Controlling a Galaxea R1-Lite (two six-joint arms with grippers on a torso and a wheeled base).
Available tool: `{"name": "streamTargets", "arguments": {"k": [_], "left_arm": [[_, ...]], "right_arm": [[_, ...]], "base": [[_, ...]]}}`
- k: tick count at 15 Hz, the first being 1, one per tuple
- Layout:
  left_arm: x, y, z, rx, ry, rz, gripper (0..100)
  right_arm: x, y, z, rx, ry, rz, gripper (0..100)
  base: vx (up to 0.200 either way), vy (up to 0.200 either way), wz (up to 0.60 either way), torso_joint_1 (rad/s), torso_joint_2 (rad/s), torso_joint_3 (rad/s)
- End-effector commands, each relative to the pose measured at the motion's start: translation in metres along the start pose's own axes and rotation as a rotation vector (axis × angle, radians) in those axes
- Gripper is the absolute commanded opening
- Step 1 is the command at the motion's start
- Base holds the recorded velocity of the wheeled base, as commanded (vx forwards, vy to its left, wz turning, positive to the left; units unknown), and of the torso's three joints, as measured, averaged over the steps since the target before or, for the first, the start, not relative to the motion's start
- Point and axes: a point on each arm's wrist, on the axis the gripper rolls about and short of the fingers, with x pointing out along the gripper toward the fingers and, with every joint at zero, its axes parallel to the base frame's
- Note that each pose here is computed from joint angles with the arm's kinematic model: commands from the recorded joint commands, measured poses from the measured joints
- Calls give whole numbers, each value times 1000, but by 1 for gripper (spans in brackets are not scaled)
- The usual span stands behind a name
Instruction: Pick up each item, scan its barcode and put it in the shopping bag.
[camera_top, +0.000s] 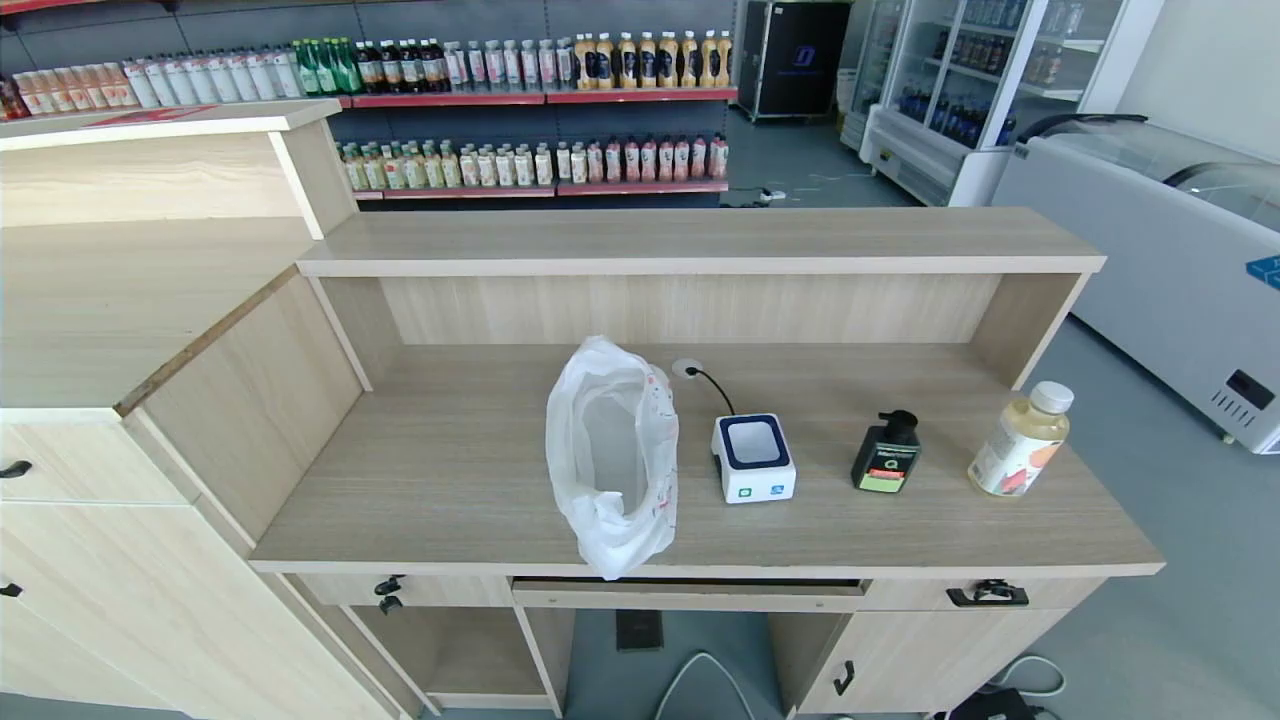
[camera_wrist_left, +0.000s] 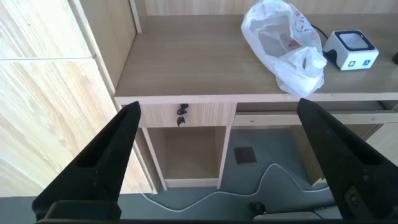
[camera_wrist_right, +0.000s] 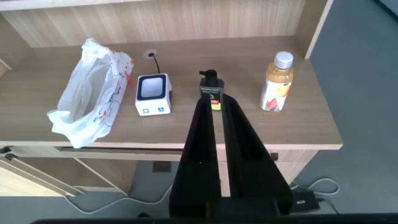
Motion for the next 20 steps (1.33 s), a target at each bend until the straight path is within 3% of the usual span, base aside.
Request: {"name": "streamTargets", "arguments": {"k": [1, 3, 6, 8, 11, 14, 20], "left_arm": [[0, 0, 0, 0, 0, 0, 100], [0, 0, 0, 0, 0, 0, 100], [0, 0, 0, 0, 0, 0, 100], [0, 0, 0, -2, 1, 0, 100], [0, 0, 0, 0, 1, 0, 100], [0, 0, 0, 0, 1, 0, 100], [0, 0, 0, -2, 0, 0, 100]], "right_arm": [[116, -13, 12, -27, 101, 100, 100], [165, -34, -8, -66, 121, 98, 100], [217, -51, -55, -175, 128, 202, 100], [239, -70, -88, -238, 156, 259, 100], [269, -79, -129, -306, 233, 320, 100], [300, -90, -141, -436, 193, 371, 100], [327, -100, -164, -480, 195, 382, 100]], "base": [[0, 0, 0, 0, 0, 0], [0, 0, 0, 0, 0, 0], [0, 0, 0, 0, 0, 0], [0, 0, 0, 0, 0, 0], [0, 0, 0, 0, 0, 0], [0, 0, 0, 0, 0, 0], [0, 0, 0, 0, 0, 0]]}}
